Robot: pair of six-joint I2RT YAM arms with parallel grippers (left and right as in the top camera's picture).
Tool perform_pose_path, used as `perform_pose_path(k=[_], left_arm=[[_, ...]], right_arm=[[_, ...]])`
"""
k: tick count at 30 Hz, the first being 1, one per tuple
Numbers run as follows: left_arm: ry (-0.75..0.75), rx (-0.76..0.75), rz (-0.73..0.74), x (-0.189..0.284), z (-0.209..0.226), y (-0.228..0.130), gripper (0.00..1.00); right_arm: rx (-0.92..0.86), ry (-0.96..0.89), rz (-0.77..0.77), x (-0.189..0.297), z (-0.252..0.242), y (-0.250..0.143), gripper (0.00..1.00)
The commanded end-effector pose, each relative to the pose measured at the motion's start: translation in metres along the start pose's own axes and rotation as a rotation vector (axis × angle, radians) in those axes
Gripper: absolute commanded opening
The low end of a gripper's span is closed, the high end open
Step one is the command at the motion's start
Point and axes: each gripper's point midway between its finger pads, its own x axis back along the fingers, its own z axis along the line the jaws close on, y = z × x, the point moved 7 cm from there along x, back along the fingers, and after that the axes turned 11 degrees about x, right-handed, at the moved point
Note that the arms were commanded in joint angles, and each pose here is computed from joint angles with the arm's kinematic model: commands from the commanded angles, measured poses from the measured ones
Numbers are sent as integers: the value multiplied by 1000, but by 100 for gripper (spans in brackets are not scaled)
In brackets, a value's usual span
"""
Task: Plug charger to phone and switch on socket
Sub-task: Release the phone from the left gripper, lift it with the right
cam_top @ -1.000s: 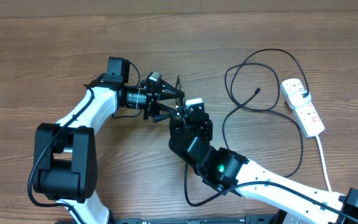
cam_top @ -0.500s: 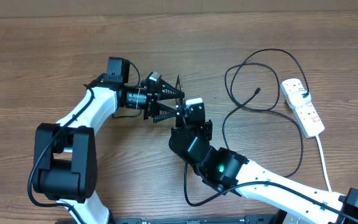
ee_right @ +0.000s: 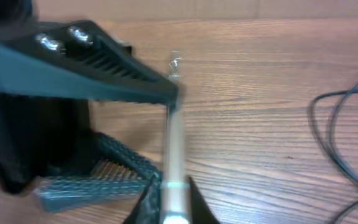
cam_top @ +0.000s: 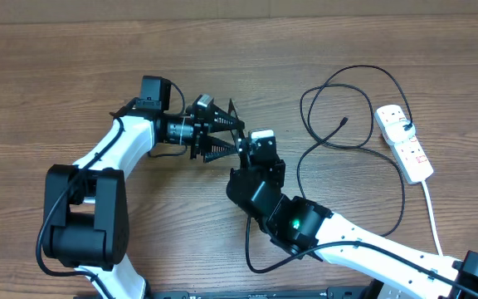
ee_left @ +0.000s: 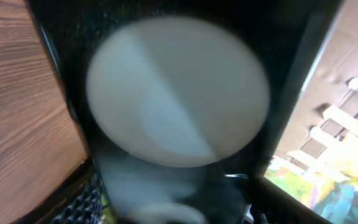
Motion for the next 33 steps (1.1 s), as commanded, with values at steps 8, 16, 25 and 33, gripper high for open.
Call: perform_pose_path(k=[8, 16, 25, 33], left_arm=[[-10, -33, 26, -4, -7, -1, 89], [-1, -100, -44, 4, -10, 9, 100], [324, -297, -428, 56, -4, -10, 100], [639, -348, -854, 119, -14, -87, 98]], right_arm=[[-25, 16, -19, 1, 3, 4, 4], [-180, -69, -4, -9, -23, 8, 4], [-690, -32, 155, 21, -87, 16, 4], [-966, 141, 328, 26, -86, 4, 4]])
